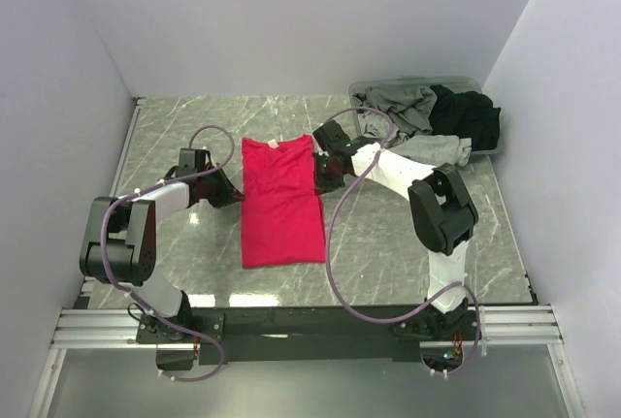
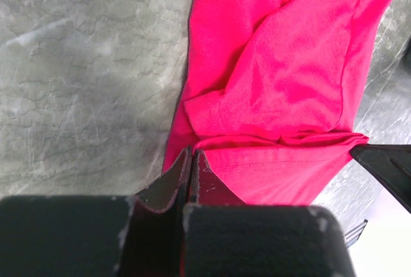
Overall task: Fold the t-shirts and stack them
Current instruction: Fold the tshirt
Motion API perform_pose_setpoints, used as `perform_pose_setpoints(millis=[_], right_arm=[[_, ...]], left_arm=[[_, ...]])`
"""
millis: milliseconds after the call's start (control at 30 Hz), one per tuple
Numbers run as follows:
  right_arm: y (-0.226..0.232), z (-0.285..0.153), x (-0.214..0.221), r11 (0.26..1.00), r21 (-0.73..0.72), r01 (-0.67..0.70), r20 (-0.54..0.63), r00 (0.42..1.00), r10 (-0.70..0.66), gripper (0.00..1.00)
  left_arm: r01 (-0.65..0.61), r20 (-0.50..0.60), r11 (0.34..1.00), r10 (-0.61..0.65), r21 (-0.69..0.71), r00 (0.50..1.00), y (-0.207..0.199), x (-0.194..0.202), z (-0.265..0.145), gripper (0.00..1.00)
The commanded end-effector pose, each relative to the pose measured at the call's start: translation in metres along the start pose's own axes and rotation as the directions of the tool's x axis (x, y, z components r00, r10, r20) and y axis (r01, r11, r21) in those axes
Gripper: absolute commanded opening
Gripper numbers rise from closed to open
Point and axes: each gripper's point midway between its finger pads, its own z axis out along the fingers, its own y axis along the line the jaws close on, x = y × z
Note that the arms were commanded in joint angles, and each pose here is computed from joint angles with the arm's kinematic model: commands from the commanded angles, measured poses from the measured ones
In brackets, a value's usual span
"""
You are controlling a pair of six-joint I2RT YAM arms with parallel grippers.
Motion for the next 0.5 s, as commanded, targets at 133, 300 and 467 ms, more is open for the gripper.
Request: perform_pose_setpoints(millis=[133, 300, 467], right_arm=[[-0.004, -0.023, -0.012, 1.000, 0.008, -0.006, 0.067, 0.998, 0.006, 0.00], [-0.008, -0.017, -0.010, 1.000, 0.026, -0.010, 0.049, 0.999, 0.008, 0.00], [-0.010, -0.009, -0.011, 0.999, 0.033, -0.006, 0.040, 0.999, 0.004, 0.00]], left_arm=[[-0.018, 0.016, 0.998, 0.017, 0.063, 1.000, -0.014, -0.011, 0.005, 0.00], [-0.026, 0.014, 0.997, 0.025, 0.077, 1.000, -0.018, -0.015, 0.008, 0.00], [-0.029, 0.005, 0.997, 0.028, 0.076, 1.000, -0.019, -0.018, 0.015, 0.00]])
